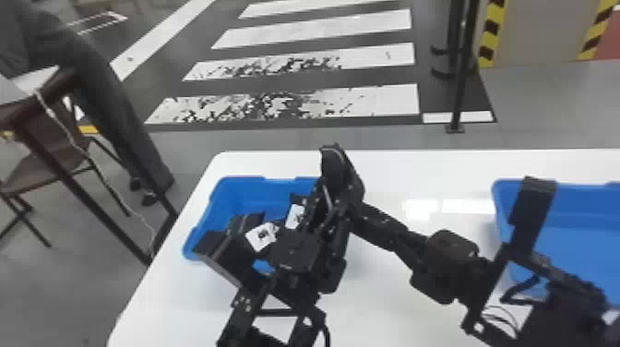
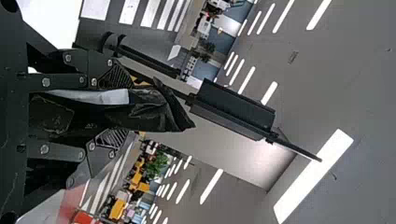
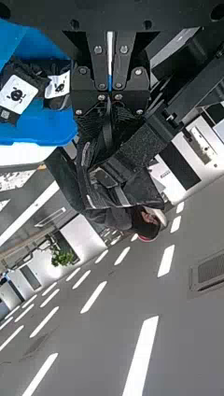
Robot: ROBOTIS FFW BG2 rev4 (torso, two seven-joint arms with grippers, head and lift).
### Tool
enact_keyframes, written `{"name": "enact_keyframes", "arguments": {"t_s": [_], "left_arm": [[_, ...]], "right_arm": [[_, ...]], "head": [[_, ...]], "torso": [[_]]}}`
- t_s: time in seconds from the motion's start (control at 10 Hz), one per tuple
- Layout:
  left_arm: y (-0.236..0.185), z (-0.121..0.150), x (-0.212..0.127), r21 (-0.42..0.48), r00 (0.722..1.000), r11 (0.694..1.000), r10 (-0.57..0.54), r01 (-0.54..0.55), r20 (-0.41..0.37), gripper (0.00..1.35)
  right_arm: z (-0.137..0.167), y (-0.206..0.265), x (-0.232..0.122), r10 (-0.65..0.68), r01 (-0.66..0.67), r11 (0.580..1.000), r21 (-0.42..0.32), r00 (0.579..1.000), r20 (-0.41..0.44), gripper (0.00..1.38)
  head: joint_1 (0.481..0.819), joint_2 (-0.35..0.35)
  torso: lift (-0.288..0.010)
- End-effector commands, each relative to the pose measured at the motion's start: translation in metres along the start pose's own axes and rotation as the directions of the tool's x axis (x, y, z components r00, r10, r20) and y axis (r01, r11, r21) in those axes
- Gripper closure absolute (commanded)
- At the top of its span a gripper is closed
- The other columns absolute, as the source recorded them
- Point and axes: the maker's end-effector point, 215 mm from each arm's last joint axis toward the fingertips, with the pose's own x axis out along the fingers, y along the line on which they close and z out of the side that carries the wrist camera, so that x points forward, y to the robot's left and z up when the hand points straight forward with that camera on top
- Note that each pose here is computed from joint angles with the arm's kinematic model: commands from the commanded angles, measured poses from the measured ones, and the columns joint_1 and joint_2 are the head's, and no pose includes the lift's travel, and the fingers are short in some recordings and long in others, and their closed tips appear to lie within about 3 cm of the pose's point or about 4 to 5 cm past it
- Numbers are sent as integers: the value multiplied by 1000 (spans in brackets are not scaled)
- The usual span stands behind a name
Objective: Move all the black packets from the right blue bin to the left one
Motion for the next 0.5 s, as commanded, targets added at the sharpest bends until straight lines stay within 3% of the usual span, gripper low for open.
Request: {"name": "enact_keyframes", "arguments": {"t_s": [0.0, 0.1, 0.3, 0.4], "left_arm": [[-1, 5, 1, -1, 1000, 1000, -2, 2, 13, 1217], [0, 12, 1, -1, 999, 1000, -2, 2, 37, 1217], [15, 22, -1, 10, 997, 999, 32, -32, 69, 1217], [25, 27, -2, 18, 995, 998, 54, -55, 81, 1217]], "right_arm": [[-2, 0, 0, 6, -6, 1000, 20, 1000, 2, 1099], [-4, -5, -1, 12, -13, 999, 43, 1000, 7, 960], [0, -6, -3, 22, -23, 999, 29, 999, 33, 113], [0, -7, -3, 21, -22, 999, 34, 999, 34, 84]], "head": [[695, 265], [695, 264], [695, 272], [695, 276]], "torso": [[-140], [-140], [-140], [-140]]}}
